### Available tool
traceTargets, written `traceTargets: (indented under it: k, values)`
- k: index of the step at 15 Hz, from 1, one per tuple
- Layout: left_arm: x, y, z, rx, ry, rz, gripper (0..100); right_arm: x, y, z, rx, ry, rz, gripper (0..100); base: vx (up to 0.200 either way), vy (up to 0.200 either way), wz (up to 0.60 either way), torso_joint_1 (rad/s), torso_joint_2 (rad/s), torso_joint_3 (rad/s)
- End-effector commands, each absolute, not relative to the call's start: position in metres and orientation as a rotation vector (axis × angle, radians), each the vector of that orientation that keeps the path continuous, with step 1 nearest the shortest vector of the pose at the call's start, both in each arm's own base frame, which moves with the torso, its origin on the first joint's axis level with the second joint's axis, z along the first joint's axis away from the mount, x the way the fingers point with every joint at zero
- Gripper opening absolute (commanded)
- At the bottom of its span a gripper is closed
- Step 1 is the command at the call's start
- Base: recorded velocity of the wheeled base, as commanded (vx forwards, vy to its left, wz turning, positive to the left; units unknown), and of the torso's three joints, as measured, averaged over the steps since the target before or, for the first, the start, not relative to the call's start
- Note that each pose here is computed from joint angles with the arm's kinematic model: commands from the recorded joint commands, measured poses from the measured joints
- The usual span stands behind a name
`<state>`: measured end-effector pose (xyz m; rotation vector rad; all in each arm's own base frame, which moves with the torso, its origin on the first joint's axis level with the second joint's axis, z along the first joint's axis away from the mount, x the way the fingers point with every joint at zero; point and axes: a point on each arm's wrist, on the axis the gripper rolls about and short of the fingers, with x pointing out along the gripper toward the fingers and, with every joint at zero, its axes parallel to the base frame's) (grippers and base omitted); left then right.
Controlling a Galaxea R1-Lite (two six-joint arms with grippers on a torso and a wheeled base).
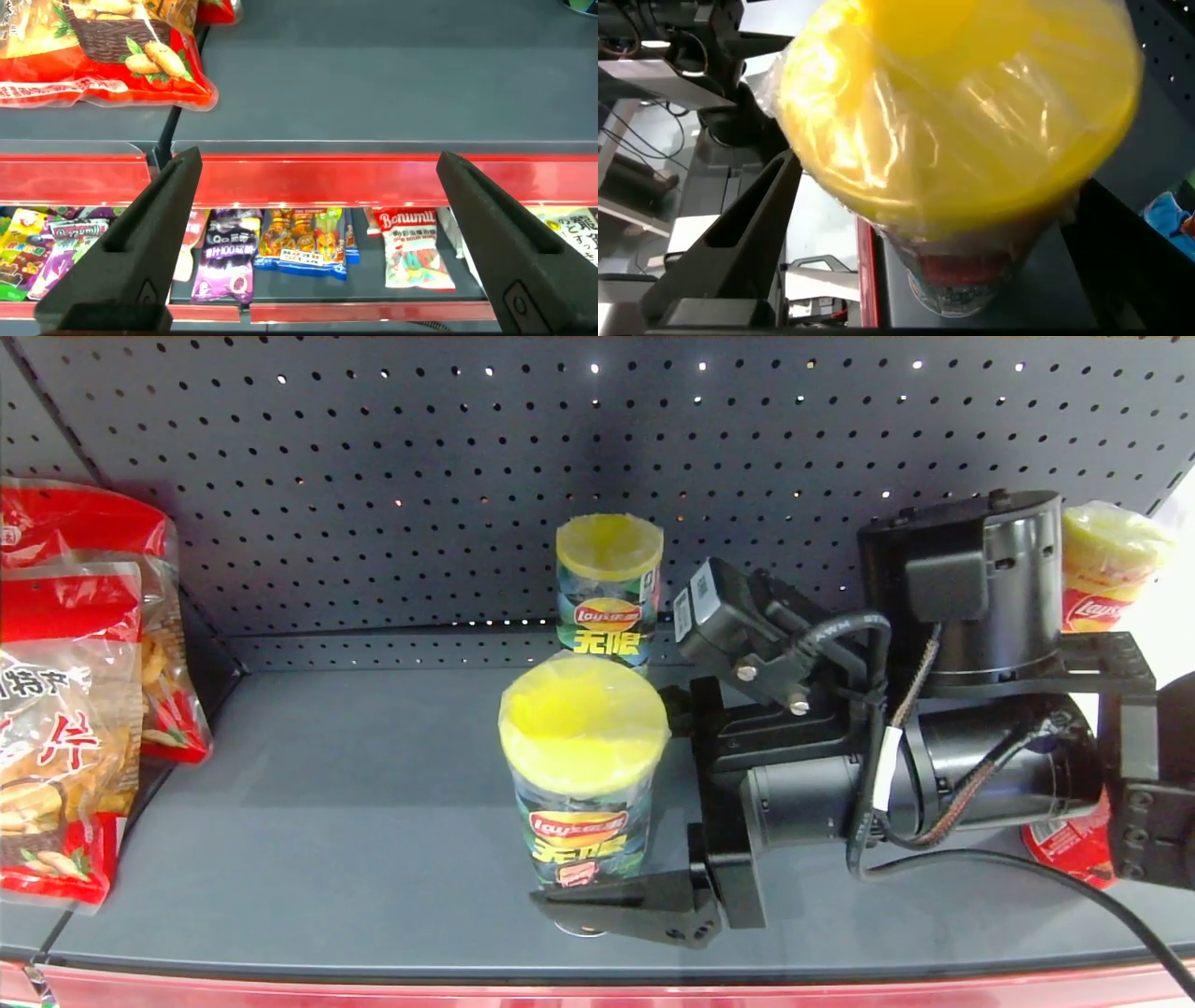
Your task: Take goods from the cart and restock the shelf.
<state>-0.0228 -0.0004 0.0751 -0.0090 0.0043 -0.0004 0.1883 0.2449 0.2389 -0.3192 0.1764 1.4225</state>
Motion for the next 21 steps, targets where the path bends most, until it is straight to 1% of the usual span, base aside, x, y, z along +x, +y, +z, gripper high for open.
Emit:
traceTargets:
  k: [1,4,8,11,21]
  values:
    - [-0.023,0.000,0.075,-0.009,0.005,0.000,100,0.194,0.241,0.237,-0.318,0.183,1.398,100,0.000,0.000,0.00,0.000,0.00,0.000]
    - [-0.023,0.000,0.075,-0.009,0.006,0.000,100,0.195,0.233,0.238,-0.316,0.186,1.379,100,0.000,0.000,0.00,0.000,0.00,0.000]
    - [-0.023,0.000,0.075,-0.009,0.005,0.000,100,0.188,0.197,0.227,-0.312,0.243,1.313,100,0.000,0.000,0.00,0.000,0.00,0.000]
    - [-0.023,0.000,0.075,-0.009,0.006,-0.002,100,0.178,0.181,0.224,-0.308,0.257,1.295,100,0.000,0.000,0.00,0.000,0.00,0.000]
    - [-0.023,0.000,0.075,-0.009,0.006,0.000,100,0.180,0.189,0.217,-0.313,0.285,1.310,100,0.000,0.000,0.00,0.000,0.00,0.000]
